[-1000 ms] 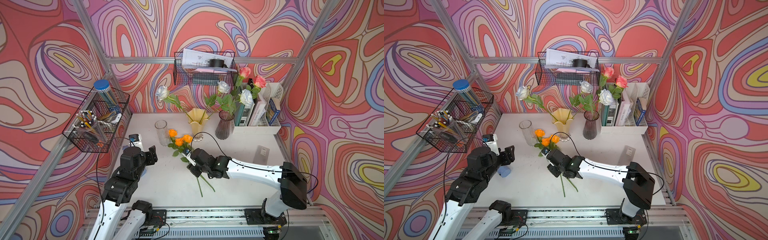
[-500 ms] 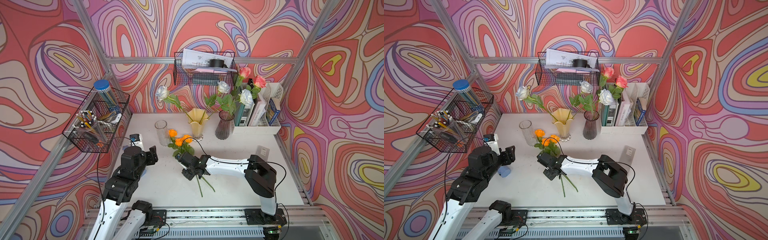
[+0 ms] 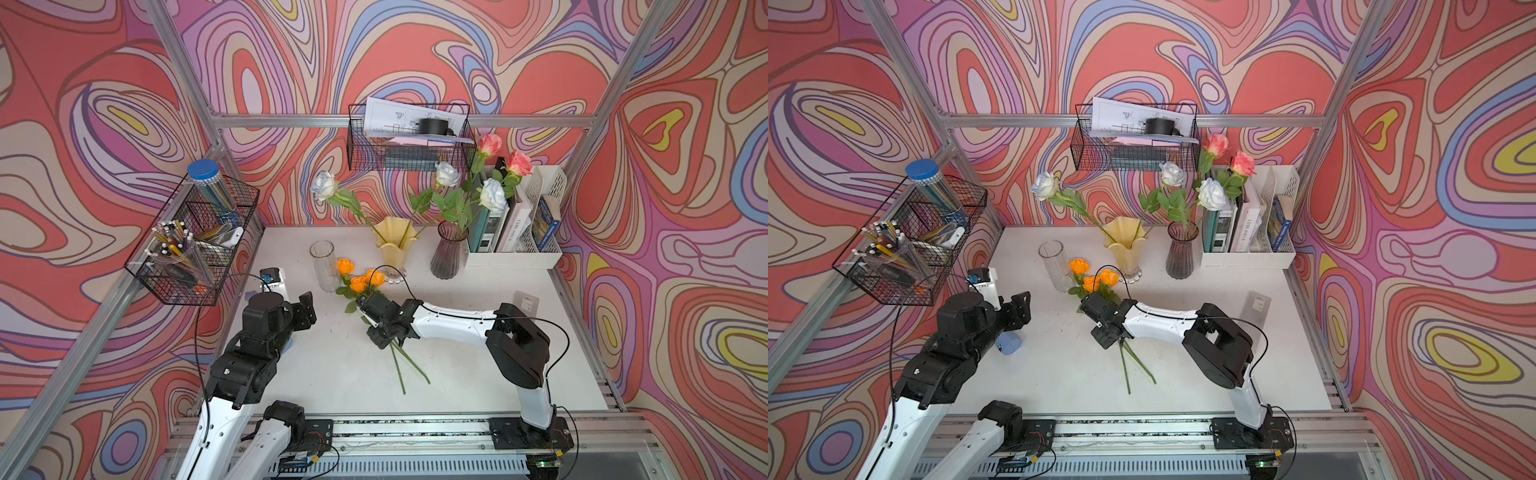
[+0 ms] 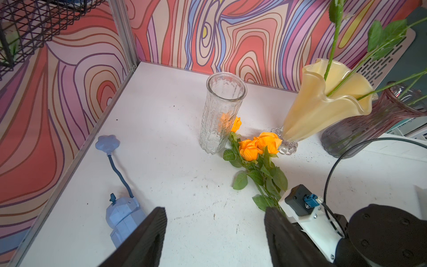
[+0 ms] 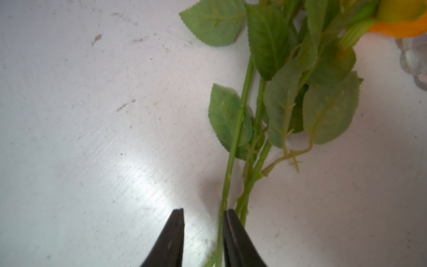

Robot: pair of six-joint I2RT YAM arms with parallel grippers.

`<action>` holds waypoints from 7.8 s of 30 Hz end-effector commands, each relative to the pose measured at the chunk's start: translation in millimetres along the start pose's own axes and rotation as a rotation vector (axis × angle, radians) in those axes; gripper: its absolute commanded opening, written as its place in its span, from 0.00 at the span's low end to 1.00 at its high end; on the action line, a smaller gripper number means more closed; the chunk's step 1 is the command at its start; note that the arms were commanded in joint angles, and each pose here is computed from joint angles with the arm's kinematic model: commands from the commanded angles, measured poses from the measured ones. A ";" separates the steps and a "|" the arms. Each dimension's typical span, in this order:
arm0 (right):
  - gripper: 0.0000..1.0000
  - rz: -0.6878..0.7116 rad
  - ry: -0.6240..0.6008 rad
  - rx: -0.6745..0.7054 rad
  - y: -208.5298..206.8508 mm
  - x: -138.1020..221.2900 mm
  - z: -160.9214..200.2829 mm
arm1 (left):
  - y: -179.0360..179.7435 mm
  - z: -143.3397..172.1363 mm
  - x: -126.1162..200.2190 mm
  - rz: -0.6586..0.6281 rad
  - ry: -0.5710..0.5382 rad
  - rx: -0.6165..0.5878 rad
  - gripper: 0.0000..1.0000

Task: Arrange the flowers in different vases according to their colors
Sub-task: Pick up the flower at the center of the board, then insert the flower into the vase, then pick up the flower at the center of the board.

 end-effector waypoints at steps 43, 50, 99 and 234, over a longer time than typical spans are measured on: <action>0.24 -0.064 0.053 -0.067 6.1 -13.0 11.6 | -0.3 3.5 -2.8 0.005 0.013 0.001 0.72; 0.26 -0.052 0.008 -0.060 14.0 11.0 3.0 | -0.4 3.0 -3.2 0.007 0.012 0.003 0.72; 0.00 -0.138 -0.027 -0.005 15.5 26.2 -23.0 | 0.9 -2.6 7.4 0.013 -0.021 -0.007 0.72; 0.52 -0.016 -0.126 -0.469 23.6 83.1 23.4 | 12.8 30.6 35.7 -0.017 0.006 0.034 0.72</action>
Point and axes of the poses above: each gripper's point midway between its finger pads, its own x axis back along the fingers, its own y axis along the line the jaws close on, z = x × y, the point moved 10 cm from there along x, back along the fingers, and after that the axes turned 10 degrees about -x, right-handed, at the moved point
